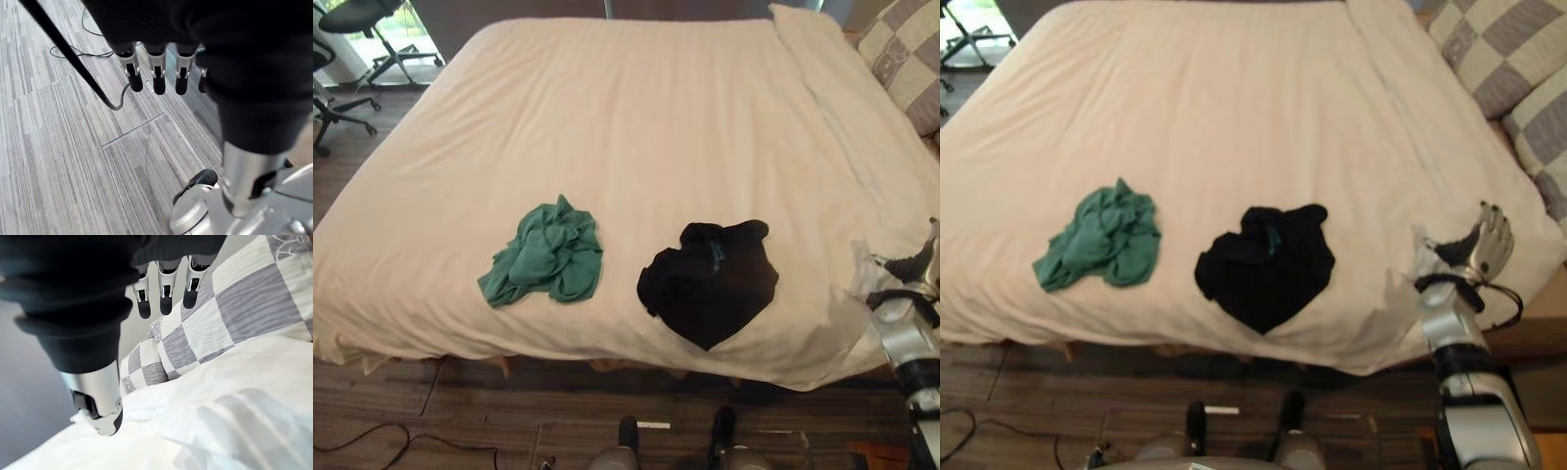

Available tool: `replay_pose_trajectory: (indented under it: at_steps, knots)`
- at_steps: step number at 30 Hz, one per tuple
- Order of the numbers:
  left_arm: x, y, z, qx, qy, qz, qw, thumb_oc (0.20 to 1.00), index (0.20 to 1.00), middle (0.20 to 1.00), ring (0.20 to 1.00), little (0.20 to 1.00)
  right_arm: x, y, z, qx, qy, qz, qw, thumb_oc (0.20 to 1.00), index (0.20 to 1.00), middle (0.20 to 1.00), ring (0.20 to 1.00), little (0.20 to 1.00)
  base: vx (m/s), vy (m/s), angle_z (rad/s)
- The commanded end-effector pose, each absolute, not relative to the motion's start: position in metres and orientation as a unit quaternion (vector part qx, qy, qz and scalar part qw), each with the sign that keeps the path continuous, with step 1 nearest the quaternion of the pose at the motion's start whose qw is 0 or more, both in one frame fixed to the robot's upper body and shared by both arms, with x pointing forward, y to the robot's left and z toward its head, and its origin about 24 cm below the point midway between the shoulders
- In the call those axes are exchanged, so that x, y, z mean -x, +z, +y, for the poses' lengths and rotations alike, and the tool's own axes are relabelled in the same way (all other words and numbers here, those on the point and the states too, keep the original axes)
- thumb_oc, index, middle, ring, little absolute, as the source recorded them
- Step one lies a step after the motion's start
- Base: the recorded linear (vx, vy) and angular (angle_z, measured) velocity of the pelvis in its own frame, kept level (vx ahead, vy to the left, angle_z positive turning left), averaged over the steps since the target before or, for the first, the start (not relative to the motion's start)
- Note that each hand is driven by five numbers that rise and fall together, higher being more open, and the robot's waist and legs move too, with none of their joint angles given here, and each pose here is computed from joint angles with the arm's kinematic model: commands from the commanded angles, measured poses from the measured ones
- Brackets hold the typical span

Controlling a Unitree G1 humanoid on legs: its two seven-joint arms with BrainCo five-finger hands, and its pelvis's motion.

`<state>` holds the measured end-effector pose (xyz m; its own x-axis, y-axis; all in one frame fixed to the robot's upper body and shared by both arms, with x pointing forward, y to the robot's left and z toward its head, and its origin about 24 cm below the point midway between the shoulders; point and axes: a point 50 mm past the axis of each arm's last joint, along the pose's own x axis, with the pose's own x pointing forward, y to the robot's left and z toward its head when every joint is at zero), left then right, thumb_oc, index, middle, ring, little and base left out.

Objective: Tidy up the quilt and then pick up the clothes from the bed and put them into the laundry hamper.

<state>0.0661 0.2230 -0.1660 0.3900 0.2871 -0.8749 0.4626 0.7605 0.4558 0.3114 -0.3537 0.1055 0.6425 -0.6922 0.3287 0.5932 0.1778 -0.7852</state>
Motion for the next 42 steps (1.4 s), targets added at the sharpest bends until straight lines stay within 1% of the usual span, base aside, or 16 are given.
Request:
replay_pose_trajectory:
  at_steps: [1, 6, 7, 8, 12, 17, 21, 24, 28, 30, 31, 35, 37, 38, 40, 42]
  knots:
    - [-0.108, -0.155, 0.234, -0.377, -0.047, 0.494, 0.782, 1.0, 1.0, 1.0, 1.0, 1.0, -0.333, 0.202, -0.377, 0.501, -0.473, -0.02, 0.724, 1.0, 1.0, 1.0, 1.0, 1.0, -0.13, 0.014, 0.21]
    - [-0.128, -0.148, 0.234, -0.369, -0.03, 0.468, 0.802, 1.0, 1.0, 1.0, 1.0, 1.0, -0.321, 0.234, -0.409, 0.52, -0.503, 0.03, 0.69, 1.0, 1.0, 1.0, 1.0, 1.0, -0.09, 0.029, 0.1]
    - [-0.129, -0.148, 0.231, -0.364, -0.029, 0.467, 0.805, 1.0, 1.0, 1.0, 1.0, 1.0, -0.313, 0.243, -0.42, 0.515, -0.521, 0.048, 0.679, 0.391, 0.391, 0.391, 0.391, 0.391, -0.05, 0.019, 0.05]
    - [-0.13, -0.148, 0.23, -0.361, -0.025, 0.467, 0.807, 1.0, 1.0, 1.0, 1.0, 1.0, -0.31, 0.251, -0.424, 0.503, -0.533, 0.045, 0.679, 0.2, 0.2, 0.2, 0.2, 0.2, -0.07, 0.024, 0.05]
    - [-0.131, -0.15, 0.225, -0.348, -0.024, 0.474, 0.809, 1.0, 1.0, 1.0, 1.0, 1.0, -0.297, 0.263, -0.439, 0.483, -0.551, 0.07, 0.677, 0.2, 0.2, 0.2, 0.2, 0.2, -0.05, 0.014, 0.04]
    - [-0.133, -0.15, 0.226, -0.339, -0.022, 0.482, 0.808, 1.0, 1.0, 1.0, 1.0, 1.0, -0.295, 0.255, -0.445, 0.519, -0.499, 0.136, 0.681, 0.2, 0.2, 0.2, 0.2, 0.2, -0.05, 0.001, -0.06]
    - [-0.135, -0.147, 0.24, -0.345, -0.03, 0.488, 0.801, 1.0, 1.0, 1.0, 1.0, 1.0, -0.272, 0.239, -0.466, 0.621, -0.418, 0.277, 0.602, 0.2, 0.2, 0.2, 0.2, 0.2, 0.02, -0.019, 0.14]
    - [-0.135, -0.145, 0.245, -0.339, -0.032, 0.493, 0.801, 1.0, 1.0, 1.0, 1.0, 1.0, -0.26, 0.232, -0.476, 0.631, -0.401, 0.316, 0.584, 0.2, 0.2, 0.2, 0.2, 0.2, 0.02, -0.028, 0.21]
    - [-0.124, -0.147, 0.253, -0.326, -0.023, 0.518, 0.79, 1.0, 1.0, 1.0, 1.0, 1.0, -0.248, 0.225, -0.484, 0.608, -0.413, 0.333, 0.591, 0.2, 0.2, 0.2, 0.2, 0.2, 0.03, -0.023, 0.06]
    - [-0.114, -0.15, 0.254, -0.315, -0.016, 0.537, 0.783, 1.0, 1.0, 1.0, 1.0, 1.0, -0.247, 0.219, -0.483, 0.586, -0.431, 0.329, 0.602, 1.0, 1.0, 1.0, 1.0, 1.0, 0.07, -0.019, -0.01]
    - [-0.114, -0.15, 0.255, -0.316, -0.015, 0.536, 0.782, 1.0, 1.0, 1.0, 1.0, 1.0, -0.247, 0.219, -0.483, 0.586, -0.431, 0.329, 0.602, 1.0, 1.0, 1.0, 1.0, 1.0, 0.06, -0.011, 0.0]
    - [-0.099, -0.158, 0.244, -0.287, -0.006, 0.561, 0.777, 1.0, 1.0, 1.0, 1.0, 1.0, -0.267, 0.16, -0.459, 0.443, -0.46, 0.283, 0.716, 1.0, 1.0, 1.0, 1.0, 1.0, 0.07, -0.01, 0.01]
    - [-0.084, -0.164, 0.235, -0.28, -0.015, 0.584, 0.762, 1.0, 1.0, 1.0, 1.0, 1.0, -0.308, 0.118, -0.407, 0.38, -0.412, 0.25, 0.79, 1.0, 1.0, 1.0, 1.0, 1.0, 0.08, 0.033, -0.02]
    - [-0.083, -0.164, 0.236, -0.28, -0.015, 0.584, 0.761, 1.0, 1.0, 1.0, 1.0, 1.0, -0.308, 0.117, -0.406, 0.38, -0.411, 0.25, 0.79, 1.0, 1.0, 1.0, 1.0, 1.0, 0.09, 0.037, -0.09]
    - [-0.079, -0.166, 0.23, -0.27, -0.014, 0.59, 0.761, 1.0, 1.0, 1.0, 1.0, 1.0, -0.328, 0.088, -0.365, 0.341, -0.368, 0.232, 0.833, 1.0, 1.0, 1.0, 1.0, 1.0, 0.09, 0.044, -0.18]
    - [-0.077, -0.167, 0.224, -0.258, -0.009, 0.591, 0.764, 1.0, 1.0, 1.0, 1.0, 1.0, -0.332, 0.064, -0.338, 0.296, -0.34, 0.22, 0.865, 1.0, 1.0, 1.0, 1.0, 1.0, 0.1, 0.051, -0.1]
